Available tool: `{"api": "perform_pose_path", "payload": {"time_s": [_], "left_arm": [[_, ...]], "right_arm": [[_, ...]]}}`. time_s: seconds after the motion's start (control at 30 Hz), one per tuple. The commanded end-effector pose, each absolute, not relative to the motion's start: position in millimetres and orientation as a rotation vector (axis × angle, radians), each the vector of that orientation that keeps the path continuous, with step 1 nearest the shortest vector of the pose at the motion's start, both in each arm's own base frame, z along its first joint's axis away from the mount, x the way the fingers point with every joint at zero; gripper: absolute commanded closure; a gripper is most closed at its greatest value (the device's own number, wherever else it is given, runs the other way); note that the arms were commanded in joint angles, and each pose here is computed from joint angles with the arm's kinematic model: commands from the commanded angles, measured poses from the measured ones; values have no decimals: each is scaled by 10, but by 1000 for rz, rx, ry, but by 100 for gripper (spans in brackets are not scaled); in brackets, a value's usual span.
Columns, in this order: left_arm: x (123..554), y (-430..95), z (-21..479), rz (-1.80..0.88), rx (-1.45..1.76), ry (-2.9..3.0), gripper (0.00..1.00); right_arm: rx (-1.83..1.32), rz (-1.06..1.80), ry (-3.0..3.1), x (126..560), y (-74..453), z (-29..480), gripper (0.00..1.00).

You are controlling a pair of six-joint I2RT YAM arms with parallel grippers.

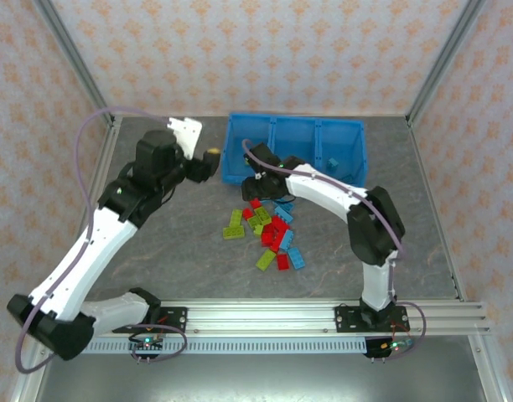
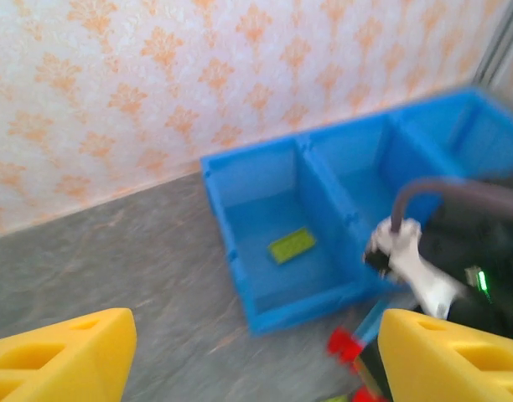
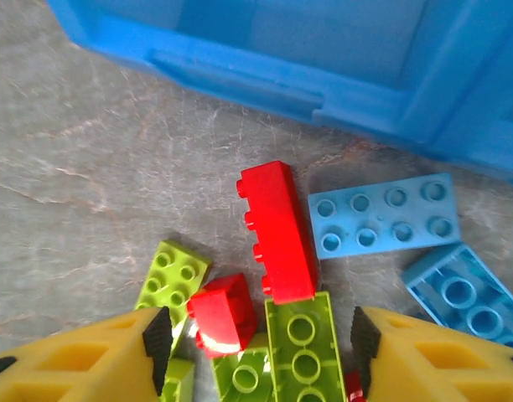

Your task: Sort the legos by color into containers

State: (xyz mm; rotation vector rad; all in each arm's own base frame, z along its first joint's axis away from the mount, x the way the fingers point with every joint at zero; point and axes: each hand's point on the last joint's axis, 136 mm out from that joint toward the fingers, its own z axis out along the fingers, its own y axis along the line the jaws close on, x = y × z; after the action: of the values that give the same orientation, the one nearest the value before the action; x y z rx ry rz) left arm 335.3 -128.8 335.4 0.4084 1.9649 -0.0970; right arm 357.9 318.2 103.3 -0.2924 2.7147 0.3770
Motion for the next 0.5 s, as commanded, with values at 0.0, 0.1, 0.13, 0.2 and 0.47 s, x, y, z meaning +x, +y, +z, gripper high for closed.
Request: {"api": "perform_pose_path", "payload": {"time_s": [0.0,0.1,0.13,0.2,0.47], "left_arm": [[3233,-1199,2840,120,705,1966,20],[3158,-1212,2522,156,821,1914,16],[3139,-1246,2428,150,859,1896,14],[3122,-1327,2321,108,900,1881,10],[3059,-1502,2151,-16,1008,1870,0]], "right_arm": [[-332,325,2670,3783,3283,1020,44],[-355,257,2674,3843,3303,860,46],[-355,240,2671,3869,3307,819,47],[-358,215,2665,3922,3317,754,50],[-349,174,2715,3952,3337,491,64]]}}
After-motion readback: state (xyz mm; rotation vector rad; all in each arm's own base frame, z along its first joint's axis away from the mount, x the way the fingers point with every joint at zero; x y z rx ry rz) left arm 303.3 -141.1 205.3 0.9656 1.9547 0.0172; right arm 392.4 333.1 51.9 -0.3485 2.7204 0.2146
